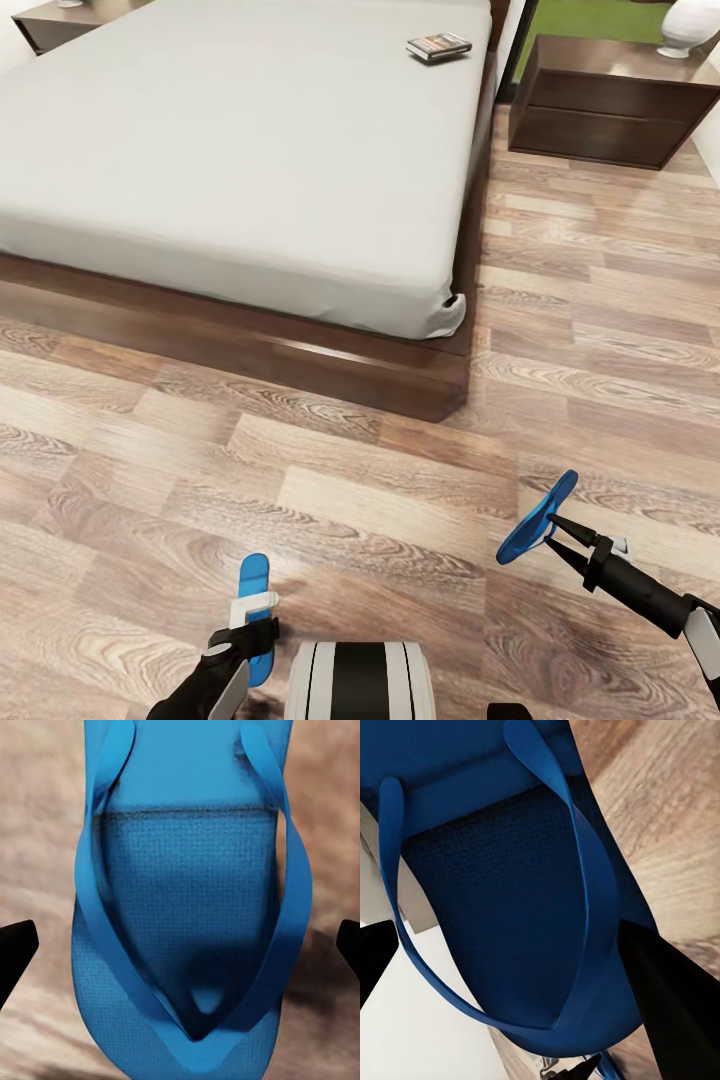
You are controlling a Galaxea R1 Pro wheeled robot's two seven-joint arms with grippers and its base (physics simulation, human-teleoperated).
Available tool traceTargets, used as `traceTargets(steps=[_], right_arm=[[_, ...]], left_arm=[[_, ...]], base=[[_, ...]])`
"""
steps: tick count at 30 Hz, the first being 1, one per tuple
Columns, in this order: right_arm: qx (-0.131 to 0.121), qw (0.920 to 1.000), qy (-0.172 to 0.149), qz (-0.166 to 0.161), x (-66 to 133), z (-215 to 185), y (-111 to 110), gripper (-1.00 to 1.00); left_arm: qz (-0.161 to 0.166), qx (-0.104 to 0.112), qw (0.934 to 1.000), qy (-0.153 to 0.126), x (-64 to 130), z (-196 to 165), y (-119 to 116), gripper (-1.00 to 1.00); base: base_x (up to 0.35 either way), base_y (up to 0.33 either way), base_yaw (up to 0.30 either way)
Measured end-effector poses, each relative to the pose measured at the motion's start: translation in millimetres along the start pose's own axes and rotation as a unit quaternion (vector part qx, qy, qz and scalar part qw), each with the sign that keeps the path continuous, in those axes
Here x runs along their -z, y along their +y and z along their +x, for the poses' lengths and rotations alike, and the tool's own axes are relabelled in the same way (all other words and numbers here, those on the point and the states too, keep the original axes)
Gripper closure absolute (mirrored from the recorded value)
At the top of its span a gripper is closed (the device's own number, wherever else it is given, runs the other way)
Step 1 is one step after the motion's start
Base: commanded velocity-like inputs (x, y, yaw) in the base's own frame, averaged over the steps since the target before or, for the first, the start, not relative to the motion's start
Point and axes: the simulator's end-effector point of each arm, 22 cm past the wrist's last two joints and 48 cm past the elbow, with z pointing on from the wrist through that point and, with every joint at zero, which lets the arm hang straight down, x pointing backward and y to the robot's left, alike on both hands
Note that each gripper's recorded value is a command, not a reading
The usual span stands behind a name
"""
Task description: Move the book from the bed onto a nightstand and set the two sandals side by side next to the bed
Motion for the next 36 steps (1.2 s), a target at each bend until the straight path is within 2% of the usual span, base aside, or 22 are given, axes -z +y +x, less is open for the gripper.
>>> traceTargets(steps=[23,36], right_arm=[[0.0,1.0,-0.001,-0.001,0.1,-0.6,0.6,1.0],[0.016,0.9996,-0.007,-0.022,4.1,-5.6,28.3,1.0]], left_arm=[[0.0,0.0,1.0,0.0,0.0,0.0,-0.4,1.0],[0.004,0.002,0.9997,-0.025,13.7,-24.5,-2.5,1.0]], base=[[0.0,0.0,0.0],[0.0,0.0,0.0]])
